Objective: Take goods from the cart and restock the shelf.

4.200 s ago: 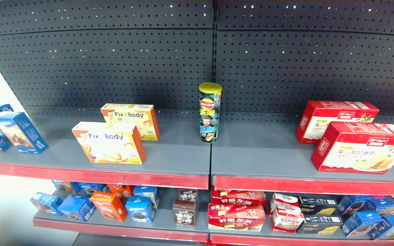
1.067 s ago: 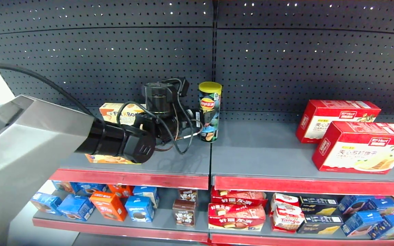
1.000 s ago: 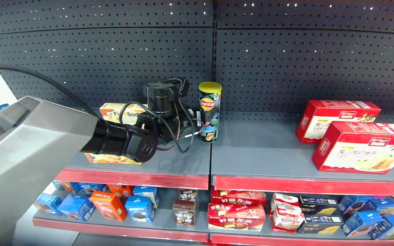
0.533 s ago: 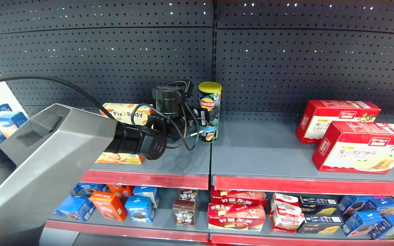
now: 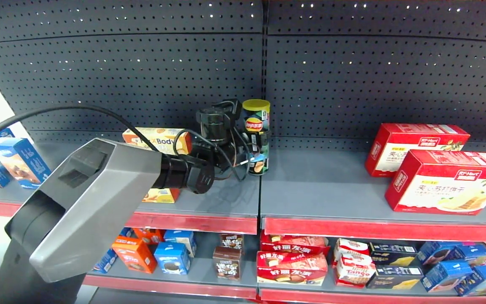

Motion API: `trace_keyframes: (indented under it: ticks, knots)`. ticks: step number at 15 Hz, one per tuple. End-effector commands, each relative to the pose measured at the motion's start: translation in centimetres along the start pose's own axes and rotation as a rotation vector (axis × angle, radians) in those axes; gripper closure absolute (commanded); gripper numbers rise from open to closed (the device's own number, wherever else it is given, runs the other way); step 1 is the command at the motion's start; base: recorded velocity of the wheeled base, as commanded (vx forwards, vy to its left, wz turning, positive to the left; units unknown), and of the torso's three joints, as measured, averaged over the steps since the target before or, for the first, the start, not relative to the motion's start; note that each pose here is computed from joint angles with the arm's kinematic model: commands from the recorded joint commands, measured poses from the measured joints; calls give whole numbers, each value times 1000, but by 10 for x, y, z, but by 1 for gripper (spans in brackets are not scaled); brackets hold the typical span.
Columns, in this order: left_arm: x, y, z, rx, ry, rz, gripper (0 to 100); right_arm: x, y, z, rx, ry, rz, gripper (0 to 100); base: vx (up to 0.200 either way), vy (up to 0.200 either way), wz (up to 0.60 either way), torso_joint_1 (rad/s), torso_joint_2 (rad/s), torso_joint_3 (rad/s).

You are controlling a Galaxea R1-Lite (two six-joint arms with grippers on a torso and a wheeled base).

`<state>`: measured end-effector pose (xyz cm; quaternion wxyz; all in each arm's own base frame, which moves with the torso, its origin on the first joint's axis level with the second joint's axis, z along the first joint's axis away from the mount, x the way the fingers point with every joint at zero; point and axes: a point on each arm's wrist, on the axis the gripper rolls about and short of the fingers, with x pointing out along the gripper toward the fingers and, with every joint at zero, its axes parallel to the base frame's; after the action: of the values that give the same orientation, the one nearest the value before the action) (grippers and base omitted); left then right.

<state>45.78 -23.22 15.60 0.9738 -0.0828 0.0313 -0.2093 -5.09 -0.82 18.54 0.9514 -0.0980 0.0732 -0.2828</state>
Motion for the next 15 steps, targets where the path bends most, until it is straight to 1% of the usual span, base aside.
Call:
trace_keyframes:
  ticks: [1, 5, 6, 13, 15]
  knots:
    - [5, 2, -7, -4, 2, 4, 0, 0, 0, -1, -1, 1, 0, 100, 0, 0, 0, 0, 0, 0]
    - [7, 2, -9, -4, 0, 13, 0, 0, 0, -1, -3, 5, 0, 100, 0, 0, 0, 0, 0, 0]
    - [7, 2, -10, -4, 2, 15, 100, 0, 0, -1, -3, 5, 2, 100, 0, 0, 0, 0, 0, 0]
    - [7, -4, -10, -5, -2, 25, 100, -3, -1, -4, -4, 6, 1, 100, 0, 0, 0, 0, 0, 0]
    - [5, -14, -13, -3, 4, 28, 100, -3, -1, -4, -3, 5, 2, 100, 0, 0, 0, 0, 0, 0]
